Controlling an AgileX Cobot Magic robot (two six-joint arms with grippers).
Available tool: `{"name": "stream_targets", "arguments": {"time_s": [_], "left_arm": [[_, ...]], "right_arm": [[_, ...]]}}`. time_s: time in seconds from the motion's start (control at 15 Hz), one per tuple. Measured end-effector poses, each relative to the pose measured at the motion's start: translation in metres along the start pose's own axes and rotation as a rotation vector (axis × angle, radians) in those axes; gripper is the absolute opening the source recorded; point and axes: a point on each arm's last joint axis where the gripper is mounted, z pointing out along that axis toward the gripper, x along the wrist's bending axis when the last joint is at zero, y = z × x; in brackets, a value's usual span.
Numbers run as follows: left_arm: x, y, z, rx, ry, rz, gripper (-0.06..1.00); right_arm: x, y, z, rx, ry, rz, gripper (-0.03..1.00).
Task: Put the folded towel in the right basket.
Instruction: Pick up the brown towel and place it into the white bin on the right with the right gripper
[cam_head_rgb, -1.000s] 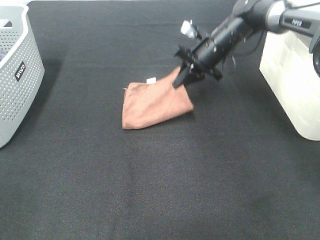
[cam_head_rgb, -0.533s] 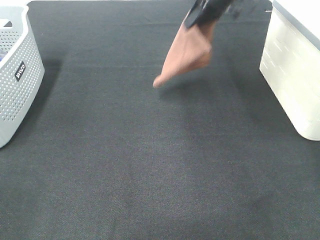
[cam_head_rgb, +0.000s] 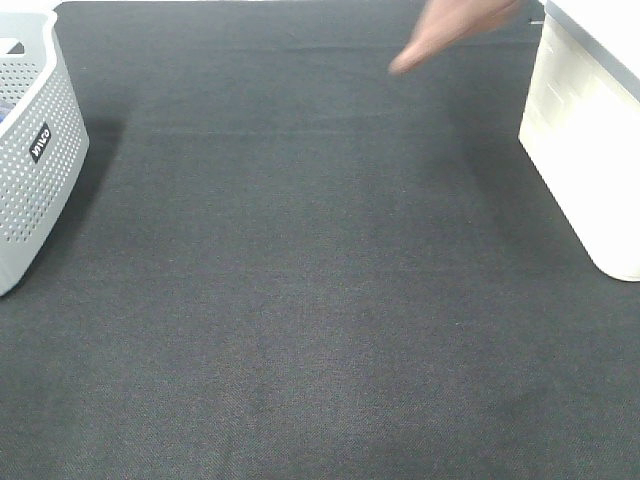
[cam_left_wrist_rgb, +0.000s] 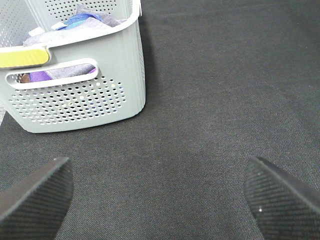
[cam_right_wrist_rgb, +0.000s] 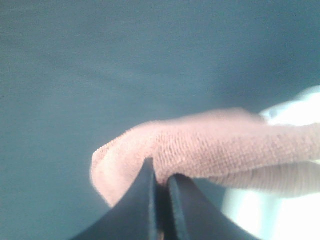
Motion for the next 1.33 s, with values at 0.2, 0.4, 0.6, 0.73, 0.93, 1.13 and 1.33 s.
{"name": "stream_targets", "arguments": {"time_s": [0.2, 0.4, 0.6, 0.73, 0.93, 1.13, 1.33], "left_arm": [[0.000, 0.000, 0.000, 0.000, 0.000, 0.000, 0.88], [0.000, 0.000, 0.000, 0.000, 0.000, 0.000, 0.88], [0.000, 0.000, 0.000, 0.000, 0.000, 0.000, 0.88], [0.000, 0.000, 0.000, 0.000, 0.000, 0.000, 0.88], [0.000, 0.000, 0.000, 0.000, 0.000, 0.000, 0.88], [0.000, 0.000, 0.000, 0.000, 0.000, 0.000, 0.88], [0.000, 0.000, 0.000, -0.001, 0.000, 0.000, 0.88]], "right_arm": [[-0.020, 0.001, -0.023, -0.035, -0.061, 0.028, 0.00], [-0.084, -0.011, -0.037, -0.058, -0.077, 0.189, 0.00], [-0.134, -0.027, -0.050, -0.080, -0.107, 0.311, 0.00], [-0.157, -0.037, -0.056, -0.080, -0.136, 0.365, 0.00], [-0.169, -0.060, -0.033, 0.024, -0.135, 0.409, 0.00], [-0.175, -0.089, 0.013, 0.178, -0.100, 0.441, 0.09], [-0.179, -0.101, 0.030, 0.237, -0.114, 0.448, 0.52]]}}
